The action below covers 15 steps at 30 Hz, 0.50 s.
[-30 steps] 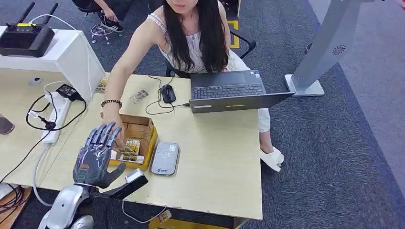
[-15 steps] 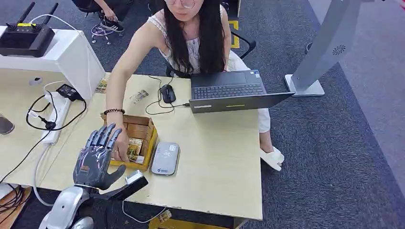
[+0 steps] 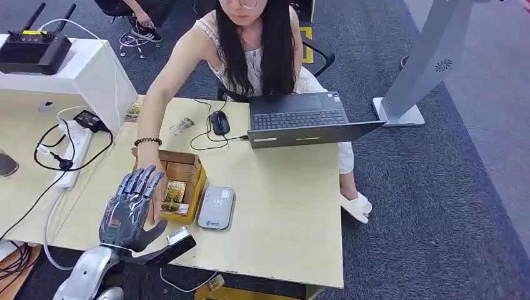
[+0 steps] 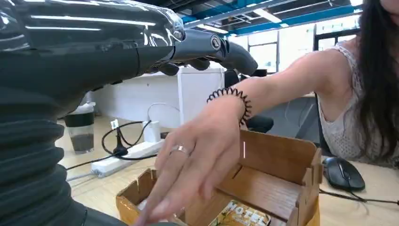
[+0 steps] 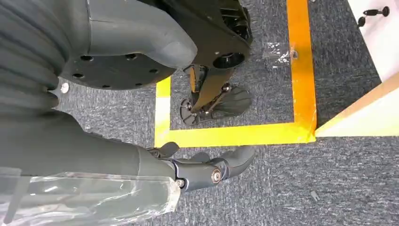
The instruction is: Pass the card to the sensor for recognition and then transmit it.
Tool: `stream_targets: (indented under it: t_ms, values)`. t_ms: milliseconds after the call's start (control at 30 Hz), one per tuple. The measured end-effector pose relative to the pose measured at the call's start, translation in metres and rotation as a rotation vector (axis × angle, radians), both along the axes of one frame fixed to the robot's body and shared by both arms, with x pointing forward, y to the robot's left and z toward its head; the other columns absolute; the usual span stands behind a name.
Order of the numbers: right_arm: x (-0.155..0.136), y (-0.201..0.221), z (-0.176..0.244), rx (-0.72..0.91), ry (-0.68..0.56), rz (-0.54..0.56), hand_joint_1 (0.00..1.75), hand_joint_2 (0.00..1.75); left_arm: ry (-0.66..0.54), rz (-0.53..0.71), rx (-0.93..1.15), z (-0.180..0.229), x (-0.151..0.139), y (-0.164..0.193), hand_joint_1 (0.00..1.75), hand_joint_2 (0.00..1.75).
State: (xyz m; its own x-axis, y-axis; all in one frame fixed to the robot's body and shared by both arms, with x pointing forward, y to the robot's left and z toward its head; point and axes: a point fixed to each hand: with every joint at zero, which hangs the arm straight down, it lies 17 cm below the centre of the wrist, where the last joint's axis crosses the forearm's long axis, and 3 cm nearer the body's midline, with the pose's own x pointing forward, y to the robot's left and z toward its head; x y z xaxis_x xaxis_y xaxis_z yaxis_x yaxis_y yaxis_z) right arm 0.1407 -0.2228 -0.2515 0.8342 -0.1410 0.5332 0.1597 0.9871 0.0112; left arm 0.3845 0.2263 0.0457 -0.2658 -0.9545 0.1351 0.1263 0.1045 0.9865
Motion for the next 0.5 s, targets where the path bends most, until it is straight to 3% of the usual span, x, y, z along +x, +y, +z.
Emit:
stream_targets:
  t_ms: [333,500]
  values:
    - [0.0,-0.001,0.0,0.001,-0.001,-0.008,0.0,1.75,0.026,-0.061,0.027,-0.014,-0.019,-0.019,0.0,1.75]
    - [0.0,-0.001,0.0,0.0,0.0,-0.003,0.0,1.75,0.041,-0.028,0.033,-0.019,-0.02,-0.016,0.0,1.75]
